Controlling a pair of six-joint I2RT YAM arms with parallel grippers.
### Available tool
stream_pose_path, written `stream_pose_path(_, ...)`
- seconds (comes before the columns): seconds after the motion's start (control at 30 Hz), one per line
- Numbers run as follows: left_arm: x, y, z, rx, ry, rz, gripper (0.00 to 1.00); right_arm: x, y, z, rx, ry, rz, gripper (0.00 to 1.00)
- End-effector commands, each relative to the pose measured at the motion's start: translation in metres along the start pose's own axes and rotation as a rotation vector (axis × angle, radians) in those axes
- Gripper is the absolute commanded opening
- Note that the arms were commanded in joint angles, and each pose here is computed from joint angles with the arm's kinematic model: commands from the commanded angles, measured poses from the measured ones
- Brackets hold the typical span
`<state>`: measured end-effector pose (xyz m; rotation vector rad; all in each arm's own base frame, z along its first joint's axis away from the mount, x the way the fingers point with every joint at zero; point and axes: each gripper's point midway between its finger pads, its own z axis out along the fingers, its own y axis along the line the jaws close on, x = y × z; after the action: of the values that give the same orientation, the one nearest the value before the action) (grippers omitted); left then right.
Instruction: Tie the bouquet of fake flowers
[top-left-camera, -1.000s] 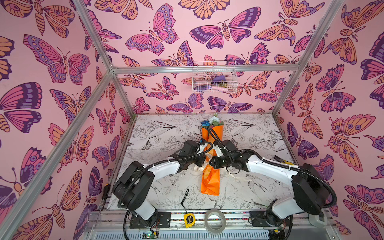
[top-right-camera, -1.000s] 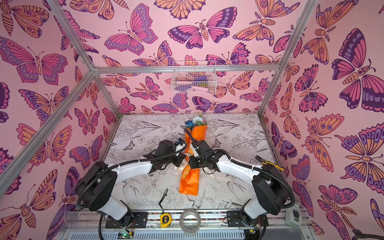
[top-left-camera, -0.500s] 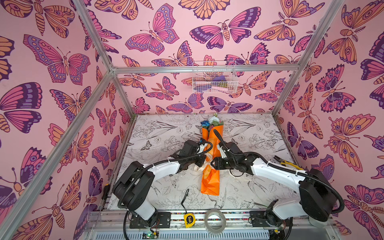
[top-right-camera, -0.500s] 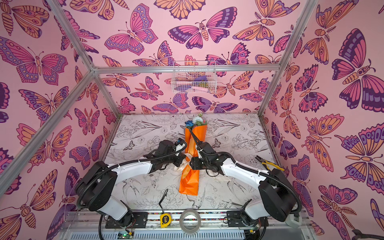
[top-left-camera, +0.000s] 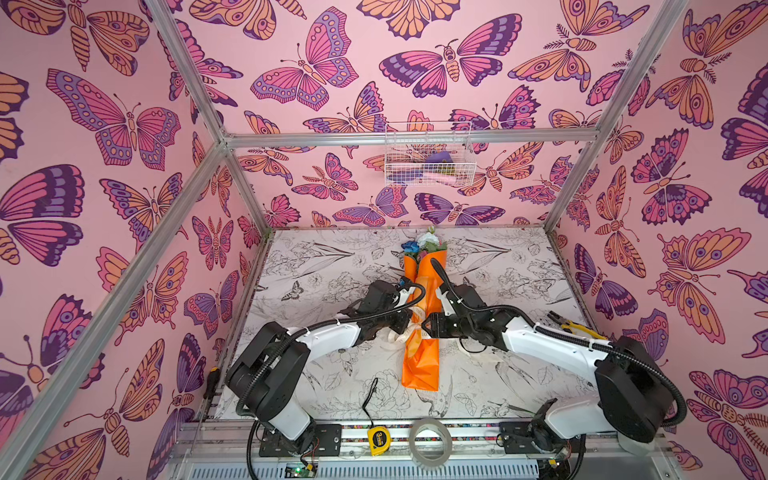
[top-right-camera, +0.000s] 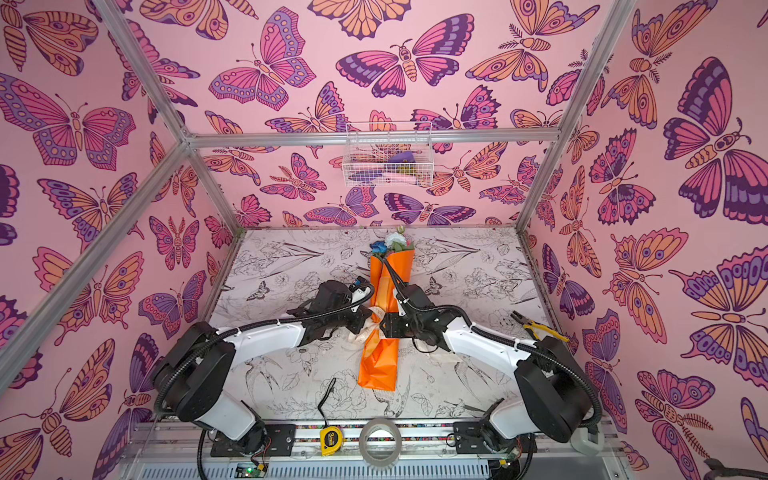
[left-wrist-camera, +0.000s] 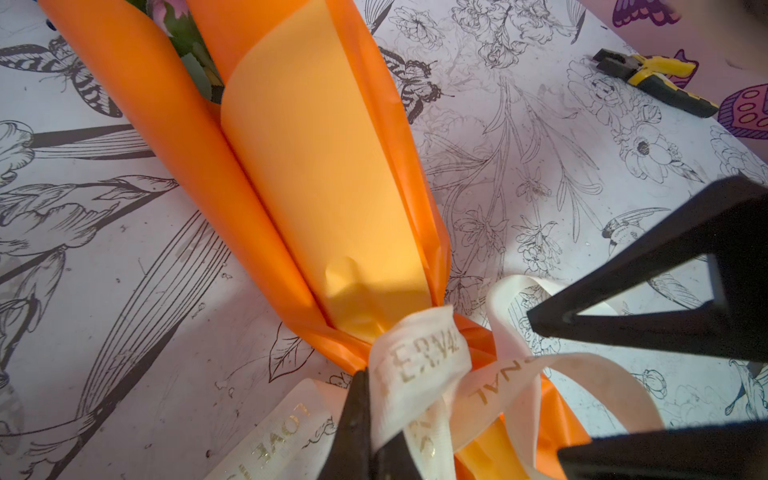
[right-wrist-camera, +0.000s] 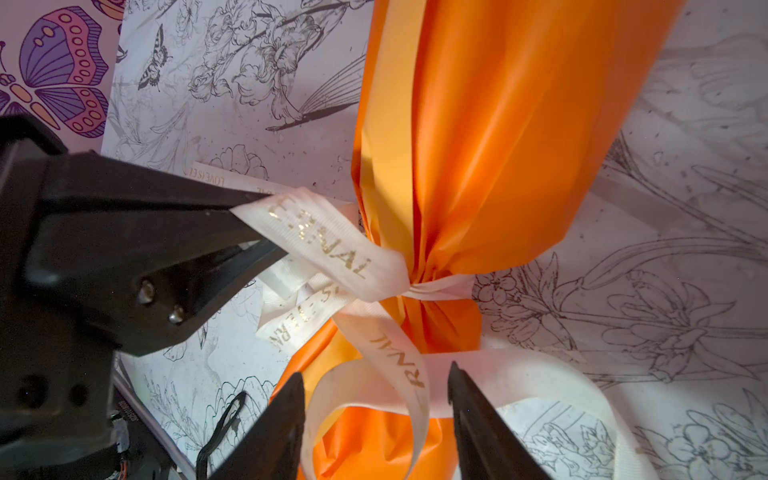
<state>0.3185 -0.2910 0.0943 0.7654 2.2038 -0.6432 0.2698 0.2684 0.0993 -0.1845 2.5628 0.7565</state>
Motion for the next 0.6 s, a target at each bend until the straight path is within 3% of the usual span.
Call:
stream_pose_path(0.0,0.010,0.000,0.004,0.004,0.021,-0.012,0.00,0.001,0.004,-0.003,-0.027,0.002,-0.004,0.60)
stream_pose_path(0.23,0.010,0.000,0.004,0.003,0.021,-0.011,0.00,0.008,0.001,-0.022,-0.017,-0.004,-0.017,0.64)
stream_pose_path(0.57,0.008,0.000,0.004,0.004,0.018,-0.012,0.00,0.023,0.000,-0.018,-0.005,0.047,-0.015,0.57)
